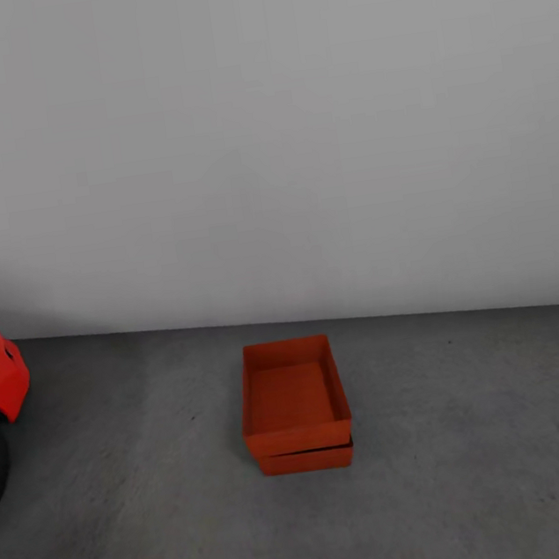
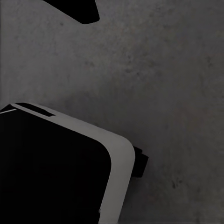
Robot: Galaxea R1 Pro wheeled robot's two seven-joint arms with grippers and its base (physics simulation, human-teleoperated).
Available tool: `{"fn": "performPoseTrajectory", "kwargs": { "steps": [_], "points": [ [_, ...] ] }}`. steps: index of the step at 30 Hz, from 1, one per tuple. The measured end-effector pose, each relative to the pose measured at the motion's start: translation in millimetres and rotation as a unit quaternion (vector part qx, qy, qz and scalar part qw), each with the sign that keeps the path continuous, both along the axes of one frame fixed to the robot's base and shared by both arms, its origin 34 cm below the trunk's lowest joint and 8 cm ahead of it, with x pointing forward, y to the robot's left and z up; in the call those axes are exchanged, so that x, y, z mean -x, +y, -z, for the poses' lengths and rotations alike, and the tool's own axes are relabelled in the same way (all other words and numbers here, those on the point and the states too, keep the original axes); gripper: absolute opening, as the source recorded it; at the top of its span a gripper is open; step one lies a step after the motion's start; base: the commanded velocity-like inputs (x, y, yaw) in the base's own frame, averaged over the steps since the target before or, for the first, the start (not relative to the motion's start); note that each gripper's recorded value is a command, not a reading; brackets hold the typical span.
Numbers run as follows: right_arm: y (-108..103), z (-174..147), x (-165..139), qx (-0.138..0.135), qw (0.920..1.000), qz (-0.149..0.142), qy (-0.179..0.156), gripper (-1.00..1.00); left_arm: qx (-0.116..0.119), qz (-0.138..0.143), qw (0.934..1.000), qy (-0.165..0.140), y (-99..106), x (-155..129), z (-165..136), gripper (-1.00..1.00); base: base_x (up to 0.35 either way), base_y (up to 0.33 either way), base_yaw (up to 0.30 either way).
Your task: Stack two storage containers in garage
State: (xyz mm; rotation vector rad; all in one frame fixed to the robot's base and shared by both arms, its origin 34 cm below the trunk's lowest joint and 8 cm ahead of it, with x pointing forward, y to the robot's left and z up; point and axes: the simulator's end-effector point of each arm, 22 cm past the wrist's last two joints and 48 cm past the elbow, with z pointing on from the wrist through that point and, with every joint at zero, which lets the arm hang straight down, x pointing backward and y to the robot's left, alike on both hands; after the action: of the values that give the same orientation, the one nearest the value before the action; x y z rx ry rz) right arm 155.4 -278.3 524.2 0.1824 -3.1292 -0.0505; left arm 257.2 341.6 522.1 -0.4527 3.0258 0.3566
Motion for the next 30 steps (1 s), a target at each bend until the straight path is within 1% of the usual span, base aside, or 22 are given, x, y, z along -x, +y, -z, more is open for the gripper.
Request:
{"fn": "performPoseTrajectory", "kwargs": {
  "steps": [4, 8, 30],
  "points": [
    [-1, 0, -3, 0.002, 0.9999, 0.011, -0.004, 1.00, 0.000, -0.001, 1.0000, -0.003, 0, -3, -1, 1.00, 0.000, 0.000, 0.000],
    [-1, 0, -6, 0.003, 0.9999, 0.014, -0.009, 1.00, 0.000, -0.002, 1.0000, -0.007, 0, -5, -2, 1.00, 0.000, 0.000, 0.000],
    [-3, -2, -21, 0.008, 0.9994, 0.015, -0.030, 1.00, 0.000, -0.001, 0.9997, -0.025, 0, -19, -6, 1.00, 0.000, 0.000, 0.000]
  ]
}}
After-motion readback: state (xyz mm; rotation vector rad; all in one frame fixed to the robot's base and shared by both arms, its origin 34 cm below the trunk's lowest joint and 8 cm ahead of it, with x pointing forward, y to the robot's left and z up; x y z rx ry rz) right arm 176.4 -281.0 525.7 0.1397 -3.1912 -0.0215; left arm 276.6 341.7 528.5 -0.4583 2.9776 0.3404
